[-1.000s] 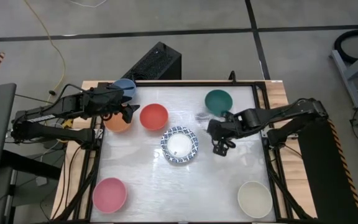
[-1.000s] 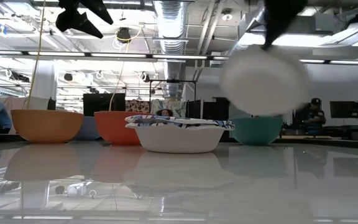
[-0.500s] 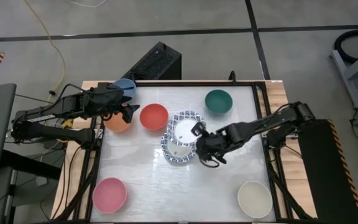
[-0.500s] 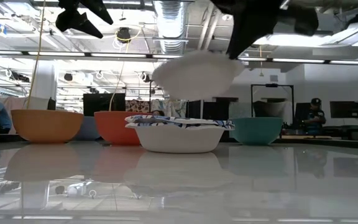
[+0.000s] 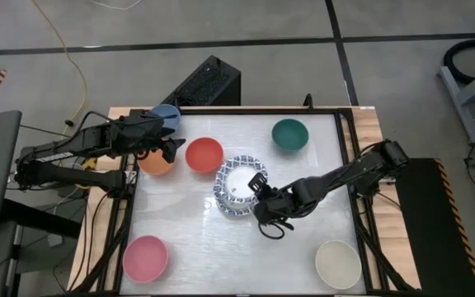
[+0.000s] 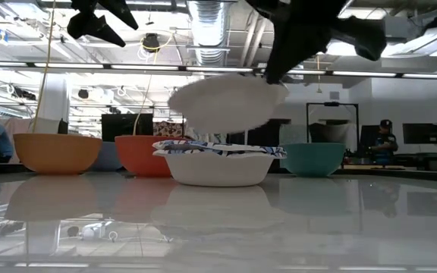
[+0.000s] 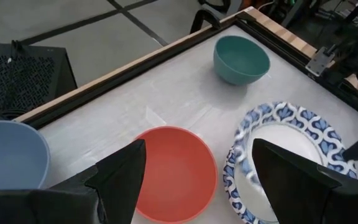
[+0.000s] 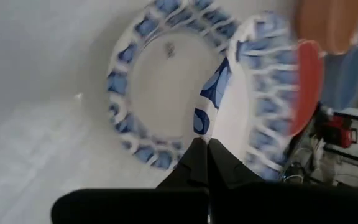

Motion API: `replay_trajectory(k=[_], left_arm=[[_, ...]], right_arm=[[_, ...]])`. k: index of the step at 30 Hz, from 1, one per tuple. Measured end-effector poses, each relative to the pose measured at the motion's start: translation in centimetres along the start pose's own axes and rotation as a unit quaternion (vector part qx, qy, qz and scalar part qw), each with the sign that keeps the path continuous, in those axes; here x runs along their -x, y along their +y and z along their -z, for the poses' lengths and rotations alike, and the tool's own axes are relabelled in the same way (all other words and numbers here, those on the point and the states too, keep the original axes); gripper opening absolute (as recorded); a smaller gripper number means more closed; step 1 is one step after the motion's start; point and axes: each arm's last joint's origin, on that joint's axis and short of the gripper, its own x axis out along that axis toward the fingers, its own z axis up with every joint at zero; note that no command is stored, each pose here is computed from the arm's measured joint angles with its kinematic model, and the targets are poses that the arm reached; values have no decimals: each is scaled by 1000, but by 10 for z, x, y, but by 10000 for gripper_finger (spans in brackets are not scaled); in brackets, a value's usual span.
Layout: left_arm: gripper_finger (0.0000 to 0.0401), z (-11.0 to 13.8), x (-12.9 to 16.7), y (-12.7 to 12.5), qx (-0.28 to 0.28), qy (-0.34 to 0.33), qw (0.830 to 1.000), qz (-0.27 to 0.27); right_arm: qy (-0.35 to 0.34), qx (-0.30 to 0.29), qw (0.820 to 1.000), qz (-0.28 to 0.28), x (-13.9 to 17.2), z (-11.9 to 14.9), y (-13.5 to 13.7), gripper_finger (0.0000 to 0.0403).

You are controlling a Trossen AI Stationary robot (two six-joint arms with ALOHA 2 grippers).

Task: Nest bowls inside each other
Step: Stack the white and blue plate on top of the white and blue bowl

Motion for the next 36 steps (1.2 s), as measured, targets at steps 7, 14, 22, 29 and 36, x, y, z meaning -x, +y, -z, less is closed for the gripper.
replay_trajectory(k=[7, 14, 22, 29, 36], left_arm=[[284, 0, 0, 0, 5, 0, 1000, 0], [284, 0, 0, 0, 14, 0, 1000, 0], [284, 0, 0, 0, 27, 0, 1000, 0], [284, 0, 0, 0, 31, 0, 1000, 0], [284, 0, 0, 0, 31, 0, 1000, 0]], right_arm=[[0, 16, 1000, 1, -19, -10, 21, 3], [3, 7, 1000, 0, -26, -18, 32, 3], [6, 3, 1000, 1, -27, -17, 30, 3], [-2, -37, 999, -13, -28, -16, 29, 22], [-4, -67, 998, -18, -30, -15, 27, 80]])
